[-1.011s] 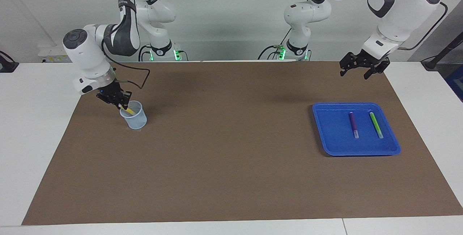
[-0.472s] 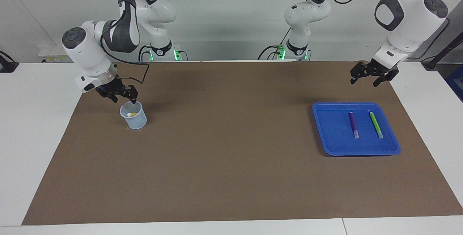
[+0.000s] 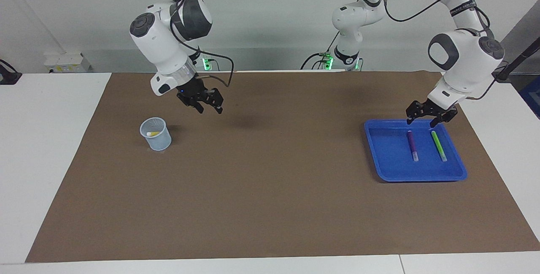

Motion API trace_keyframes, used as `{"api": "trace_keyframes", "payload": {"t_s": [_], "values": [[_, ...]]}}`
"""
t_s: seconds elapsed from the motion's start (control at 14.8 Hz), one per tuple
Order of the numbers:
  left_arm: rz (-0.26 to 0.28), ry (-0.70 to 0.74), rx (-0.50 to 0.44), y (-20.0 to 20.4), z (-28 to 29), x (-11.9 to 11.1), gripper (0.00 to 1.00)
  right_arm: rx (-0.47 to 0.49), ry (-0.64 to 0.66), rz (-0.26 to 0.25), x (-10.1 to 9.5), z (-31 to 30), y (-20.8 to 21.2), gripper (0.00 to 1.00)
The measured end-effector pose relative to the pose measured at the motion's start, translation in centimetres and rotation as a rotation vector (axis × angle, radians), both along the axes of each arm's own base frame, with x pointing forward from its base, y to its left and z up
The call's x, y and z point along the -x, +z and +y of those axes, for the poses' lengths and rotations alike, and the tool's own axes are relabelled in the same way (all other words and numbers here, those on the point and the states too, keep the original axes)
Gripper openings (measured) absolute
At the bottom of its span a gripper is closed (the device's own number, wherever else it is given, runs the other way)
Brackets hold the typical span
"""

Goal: Transfer and insert pens with both arms
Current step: 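Withdraw the right gripper from the cup while the left gripper reaches the purple pen, then grasp the purple pen in the tray with the left gripper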

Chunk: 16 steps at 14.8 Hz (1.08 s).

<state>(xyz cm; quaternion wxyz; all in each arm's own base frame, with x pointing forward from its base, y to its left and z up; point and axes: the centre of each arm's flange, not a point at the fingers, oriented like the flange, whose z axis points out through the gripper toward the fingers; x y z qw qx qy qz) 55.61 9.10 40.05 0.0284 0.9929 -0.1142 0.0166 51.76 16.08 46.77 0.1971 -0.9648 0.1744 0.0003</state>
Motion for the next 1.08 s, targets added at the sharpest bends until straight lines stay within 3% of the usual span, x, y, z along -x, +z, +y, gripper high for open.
{"api": "trace_keyframes", "payload": {"t_s": [0.34,0.94,1.08], "values": [[-0.016,0.007,0.003,-3.9,0.7,-1.3,0.90,-0.067,-0.073,-0.040,0.8,6.0,0.3,0.70],[-0.042,0.015,0.003,-8.8,2.0,-2.4,0.90,-0.167,-0.130,-0.036,1.2,9.5,1.2,0.74],[-0.044,0.020,0.003,-9.2,2.4,-2.4,0.80,-0.177,-0.140,-0.036,1.0,9.6,1.6,0.70]]}}
